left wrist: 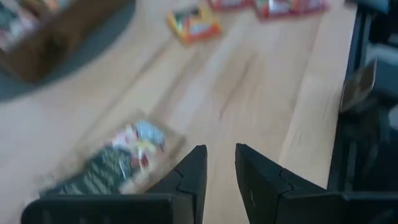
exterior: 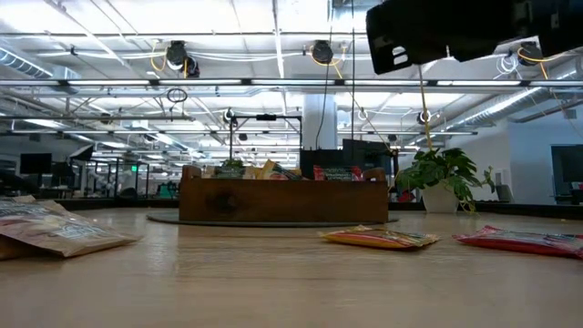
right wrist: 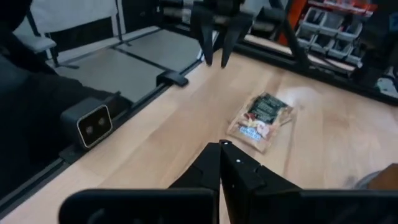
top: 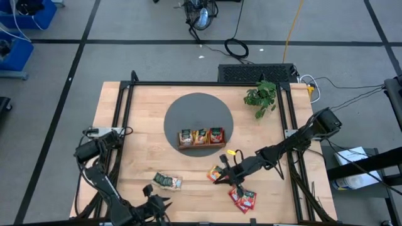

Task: Pick & Place Tea
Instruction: Put the brown tea bag into the left section of the wooden organizer

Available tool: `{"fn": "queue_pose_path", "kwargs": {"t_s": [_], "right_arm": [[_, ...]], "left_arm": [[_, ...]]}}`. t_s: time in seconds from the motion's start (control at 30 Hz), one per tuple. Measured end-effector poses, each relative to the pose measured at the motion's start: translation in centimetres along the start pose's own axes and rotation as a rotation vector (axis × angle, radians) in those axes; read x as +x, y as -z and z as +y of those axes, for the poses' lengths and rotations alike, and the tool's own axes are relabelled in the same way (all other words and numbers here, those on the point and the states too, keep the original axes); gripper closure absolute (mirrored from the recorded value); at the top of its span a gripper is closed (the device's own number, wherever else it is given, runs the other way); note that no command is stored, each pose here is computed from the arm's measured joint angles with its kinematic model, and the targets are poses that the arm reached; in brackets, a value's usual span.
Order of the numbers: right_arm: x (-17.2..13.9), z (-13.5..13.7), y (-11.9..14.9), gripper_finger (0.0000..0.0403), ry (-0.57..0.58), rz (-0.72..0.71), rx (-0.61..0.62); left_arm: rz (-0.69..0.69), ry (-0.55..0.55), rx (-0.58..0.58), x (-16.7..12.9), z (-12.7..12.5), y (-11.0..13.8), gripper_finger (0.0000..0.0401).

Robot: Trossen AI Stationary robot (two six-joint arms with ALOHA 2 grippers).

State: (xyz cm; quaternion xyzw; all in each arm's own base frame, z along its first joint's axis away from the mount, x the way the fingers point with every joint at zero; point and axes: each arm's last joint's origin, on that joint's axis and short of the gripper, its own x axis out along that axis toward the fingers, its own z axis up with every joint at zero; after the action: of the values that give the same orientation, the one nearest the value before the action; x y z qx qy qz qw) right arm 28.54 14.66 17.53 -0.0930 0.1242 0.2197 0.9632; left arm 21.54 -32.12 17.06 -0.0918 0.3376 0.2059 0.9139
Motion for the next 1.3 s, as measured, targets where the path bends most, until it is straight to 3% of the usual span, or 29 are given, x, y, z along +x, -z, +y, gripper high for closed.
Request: {"fn": "queue_pose_path", "kwargs": {"t_s": [0.13,0.3,0.5,0.63,0.8,0.93,1.07,1.2,1.3], "right_arm": [[0.9,-0.2,0.4,0.0402,-0.059,-0.009,0.000],[5.0,-0.8,0.8,0.0403,-0.075,0.026,-0.054],[9.5,-4.3,1.0,0.0403,-0.266,0.094,0.014],[11.3,-5.8,1.0,0.0403,-0.275,0.110,-0.011],[12.4,-7.8,1.1,0.0403,-0.293,0.131,-0.044],[12.2,-9.8,1.3,0.0403,-0.253,0.121,-0.085],[11.7,-12.1,1.8,0.0403,-0.209,0.128,-0.093],[11.2,-13.9,2.3,0.0403,-0.221,0.115,-0.077],[11.2,-14.2,3.1,0.0403,-0.288,0.108,-0.020]], "left_arm": [[0.079,0.003,-0.001,0.3,-0.1,0.6,0.0313],[0.073,0.006,0.028,0.3,-0.1,0.5,0.0313],[0.066,-0.018,0.060,0.3,0.2,0.5,0.0313],[0.070,-0.059,0.115,0.4,0.8,0.6,0.0313],[0.038,-0.078,0.185,0.5,1.0,0.6,0.0313],[-0.011,-0.107,0.326,0.9,1.3,0.1,0.0313],[0.025,-0.119,0.374,1.4,1.5,0.0,0.0313],[0.118,-0.157,0.389,1.8,2.2,-0.1,0.0313],[0.130,-0.188,0.302,2.2,2.6,-0.3,0.0313]]}}
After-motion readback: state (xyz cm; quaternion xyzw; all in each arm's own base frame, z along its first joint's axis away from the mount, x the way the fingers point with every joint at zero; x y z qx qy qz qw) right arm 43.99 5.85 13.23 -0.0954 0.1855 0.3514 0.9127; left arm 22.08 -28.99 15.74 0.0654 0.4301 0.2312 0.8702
